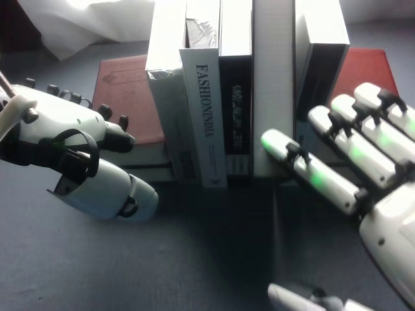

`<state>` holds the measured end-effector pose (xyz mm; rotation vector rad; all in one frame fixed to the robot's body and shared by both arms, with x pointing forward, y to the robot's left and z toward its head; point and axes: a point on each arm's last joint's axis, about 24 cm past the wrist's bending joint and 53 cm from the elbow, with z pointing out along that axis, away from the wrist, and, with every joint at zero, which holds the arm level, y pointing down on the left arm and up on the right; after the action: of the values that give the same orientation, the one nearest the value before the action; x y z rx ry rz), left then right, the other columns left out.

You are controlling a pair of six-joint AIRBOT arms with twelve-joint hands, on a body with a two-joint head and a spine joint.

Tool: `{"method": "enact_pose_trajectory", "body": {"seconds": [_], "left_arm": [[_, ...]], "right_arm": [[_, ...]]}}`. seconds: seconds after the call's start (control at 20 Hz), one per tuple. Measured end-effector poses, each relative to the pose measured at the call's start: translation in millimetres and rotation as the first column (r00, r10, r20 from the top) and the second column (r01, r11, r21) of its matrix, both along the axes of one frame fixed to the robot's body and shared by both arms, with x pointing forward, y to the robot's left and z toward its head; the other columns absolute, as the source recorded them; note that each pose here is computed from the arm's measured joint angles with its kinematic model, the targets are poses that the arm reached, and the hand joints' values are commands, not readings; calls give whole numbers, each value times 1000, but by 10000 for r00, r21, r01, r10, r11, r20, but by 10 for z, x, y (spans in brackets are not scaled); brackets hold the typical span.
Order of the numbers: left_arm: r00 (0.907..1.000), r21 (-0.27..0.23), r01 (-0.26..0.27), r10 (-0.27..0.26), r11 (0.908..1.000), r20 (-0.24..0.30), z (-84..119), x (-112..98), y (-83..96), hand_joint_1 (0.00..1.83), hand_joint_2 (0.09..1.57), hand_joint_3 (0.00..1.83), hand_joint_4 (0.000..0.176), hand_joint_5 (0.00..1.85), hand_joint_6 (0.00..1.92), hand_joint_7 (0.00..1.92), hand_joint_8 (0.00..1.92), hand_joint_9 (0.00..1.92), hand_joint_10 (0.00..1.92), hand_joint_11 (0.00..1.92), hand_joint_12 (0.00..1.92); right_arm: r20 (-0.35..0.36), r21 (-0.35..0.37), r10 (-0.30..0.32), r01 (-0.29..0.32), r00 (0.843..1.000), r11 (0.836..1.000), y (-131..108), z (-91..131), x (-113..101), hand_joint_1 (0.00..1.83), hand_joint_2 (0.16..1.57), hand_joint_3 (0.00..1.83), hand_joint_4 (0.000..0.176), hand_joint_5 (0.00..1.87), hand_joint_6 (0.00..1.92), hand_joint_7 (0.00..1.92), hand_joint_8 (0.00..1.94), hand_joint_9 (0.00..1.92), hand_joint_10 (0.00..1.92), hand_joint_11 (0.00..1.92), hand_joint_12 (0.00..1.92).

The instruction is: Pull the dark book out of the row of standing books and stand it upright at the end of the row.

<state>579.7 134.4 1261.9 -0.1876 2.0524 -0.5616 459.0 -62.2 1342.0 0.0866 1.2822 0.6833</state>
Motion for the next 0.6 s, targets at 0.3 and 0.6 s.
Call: {"method": "enact_pose_trajectory", "body": {"seconds": [0.3,0.6], "left_arm": [[10000,50,14,-14,10000,18,-1,1,2,0,1260,6,0,120,5,80,5,45,6,39,22],[10000,60,8,-8,10000,33,2,3,4,0,1251,0,0,130,11,103,12,66,11,54,30]], "right_arm": [[-807,-647,722,-775,9941,9949,160,-215,-237,0,1072,10,0,0,0,0,0,0,0,0,0],[-1428,-1080,816,-975,9864,9894,192,-416,-251,0,1082,12,0,0,0,0,0,0,0,0,0]]}}
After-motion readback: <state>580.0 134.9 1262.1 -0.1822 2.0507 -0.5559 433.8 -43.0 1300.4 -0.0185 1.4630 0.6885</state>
